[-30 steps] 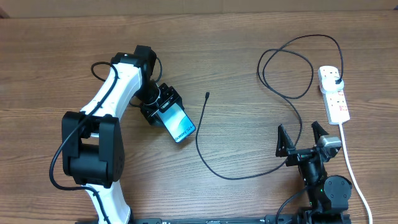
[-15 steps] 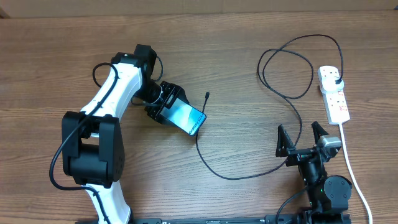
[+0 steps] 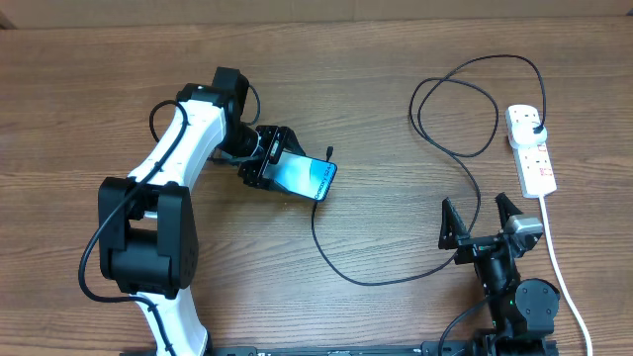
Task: Plug charger to phone and switch on socket
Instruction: 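Carry the phone with the left gripper toward the table center, then move the right gripper from rest toward the phone held by left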
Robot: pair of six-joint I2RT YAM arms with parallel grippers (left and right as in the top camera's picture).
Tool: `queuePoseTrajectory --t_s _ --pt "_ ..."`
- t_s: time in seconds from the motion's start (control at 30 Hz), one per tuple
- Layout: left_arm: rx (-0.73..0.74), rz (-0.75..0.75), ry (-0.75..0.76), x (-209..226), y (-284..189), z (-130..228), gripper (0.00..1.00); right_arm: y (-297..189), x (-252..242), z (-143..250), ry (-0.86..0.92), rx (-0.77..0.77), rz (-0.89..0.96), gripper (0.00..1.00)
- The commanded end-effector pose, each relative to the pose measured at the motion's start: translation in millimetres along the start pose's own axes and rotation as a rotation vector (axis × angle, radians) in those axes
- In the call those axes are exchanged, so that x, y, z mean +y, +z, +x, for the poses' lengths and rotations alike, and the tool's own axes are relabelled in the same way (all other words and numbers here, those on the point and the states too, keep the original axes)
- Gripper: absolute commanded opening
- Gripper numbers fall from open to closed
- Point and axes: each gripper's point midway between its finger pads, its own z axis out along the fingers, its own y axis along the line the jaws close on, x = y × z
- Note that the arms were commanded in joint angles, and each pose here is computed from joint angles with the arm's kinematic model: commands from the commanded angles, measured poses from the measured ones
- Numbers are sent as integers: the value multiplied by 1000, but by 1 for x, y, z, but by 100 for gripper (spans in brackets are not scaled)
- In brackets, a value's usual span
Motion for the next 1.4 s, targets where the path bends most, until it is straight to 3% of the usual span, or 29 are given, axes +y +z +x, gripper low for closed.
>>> queuePoseTrajectory --t_s 0.0,0.13,0.43,0.67,1.37 --pt "83 42 -22 -12 -6 16 68 0 -1 2 12 -4 0 100" --pt "76 67 -41 -15 -14 6 68 0 4 2 132 2 -26 100" --pt "86 137 -102 -19 -37 -17 68 -5 25 12 174 161 -121 100" --pt "97 170 -123 -20 -48 -26 68 1 35 -9 208 226 -144 100" --pt "99 184 -127 -20 -53 -30 68 40 51 -65 354 724 -92 100"
